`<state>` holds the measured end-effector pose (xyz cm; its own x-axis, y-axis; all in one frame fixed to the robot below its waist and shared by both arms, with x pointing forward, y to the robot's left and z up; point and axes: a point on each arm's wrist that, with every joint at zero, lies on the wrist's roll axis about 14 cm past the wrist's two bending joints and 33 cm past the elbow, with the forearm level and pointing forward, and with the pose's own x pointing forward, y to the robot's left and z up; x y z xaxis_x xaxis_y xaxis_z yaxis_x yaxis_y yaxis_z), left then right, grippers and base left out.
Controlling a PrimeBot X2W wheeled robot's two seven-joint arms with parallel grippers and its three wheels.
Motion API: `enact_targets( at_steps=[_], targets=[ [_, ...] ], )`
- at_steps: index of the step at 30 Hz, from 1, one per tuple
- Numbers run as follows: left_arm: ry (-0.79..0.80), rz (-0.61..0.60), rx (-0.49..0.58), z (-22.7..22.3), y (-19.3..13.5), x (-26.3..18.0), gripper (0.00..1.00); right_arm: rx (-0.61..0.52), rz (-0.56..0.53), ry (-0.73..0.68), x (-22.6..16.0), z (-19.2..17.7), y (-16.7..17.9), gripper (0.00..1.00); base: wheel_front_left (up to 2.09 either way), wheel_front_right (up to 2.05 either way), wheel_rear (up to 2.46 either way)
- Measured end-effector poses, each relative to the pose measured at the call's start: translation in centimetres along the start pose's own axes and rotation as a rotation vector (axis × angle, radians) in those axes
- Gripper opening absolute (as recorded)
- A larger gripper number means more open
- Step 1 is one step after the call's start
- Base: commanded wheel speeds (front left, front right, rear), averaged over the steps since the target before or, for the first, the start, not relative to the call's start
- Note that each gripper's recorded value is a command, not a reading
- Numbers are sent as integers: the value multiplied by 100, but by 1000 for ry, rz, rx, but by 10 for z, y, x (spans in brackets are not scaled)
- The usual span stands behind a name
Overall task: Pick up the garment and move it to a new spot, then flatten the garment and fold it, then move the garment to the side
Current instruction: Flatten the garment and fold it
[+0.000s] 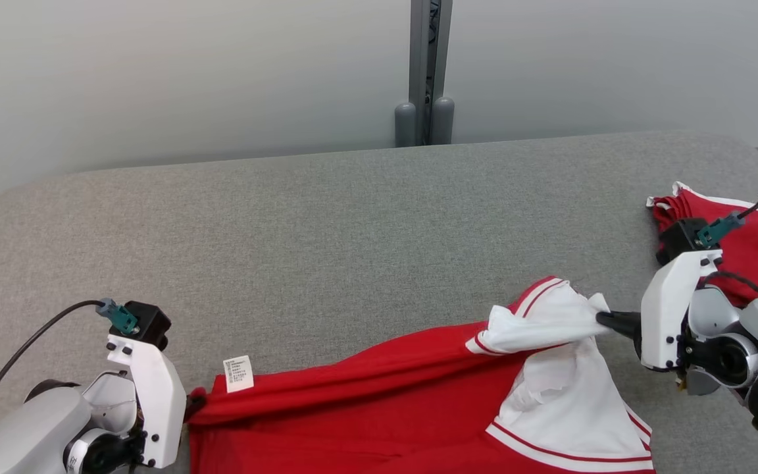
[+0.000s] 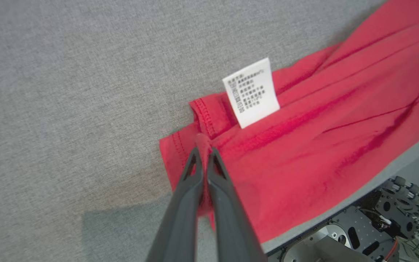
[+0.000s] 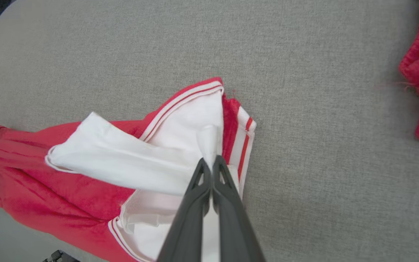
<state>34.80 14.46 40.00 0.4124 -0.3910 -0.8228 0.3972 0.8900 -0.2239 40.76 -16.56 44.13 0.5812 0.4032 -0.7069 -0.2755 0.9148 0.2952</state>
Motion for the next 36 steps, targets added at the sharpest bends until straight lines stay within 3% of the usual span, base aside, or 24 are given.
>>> enact_targets(
  at_steps=[7,10,12,15,16,17,18,28,36],
  targets=[
    [40,-8,-4,-7,-2,3,0,8,5,44,-2,-17,0,0,0,0,0],
    [48,-8,-7,-9,-1,4,0,13,6,63,-2,-24,-1,7,0,0,0],
    [51,-10,-11,-10,-2,4,0,17,9,65,-3,-27,0,24,0,0,0],
    [57,-10,-13,-12,-2,4,4,20,14,73,-2,-31,2,27,0,0,0],
    [58,-11,-16,-13,-2,4,27,23,18,76,-2,-33,3,33,0,0,0],
    [63,-12,-19,-14,-2,4,100,27,20,80,-2,-35,3,49,0,0,0],
    [64,-18,-20,-15,-3,3,100,31,21,83,-2,-37,3,100,0,0,0],
    [-60,31,-27,4,12,-13,100,86,46,42,-10,-39,1,100,0,0,0],
    [-398,113,-16,62,26,-51,100,112,66,-344,-30,24,1,100,0,0,0]
  ],
)
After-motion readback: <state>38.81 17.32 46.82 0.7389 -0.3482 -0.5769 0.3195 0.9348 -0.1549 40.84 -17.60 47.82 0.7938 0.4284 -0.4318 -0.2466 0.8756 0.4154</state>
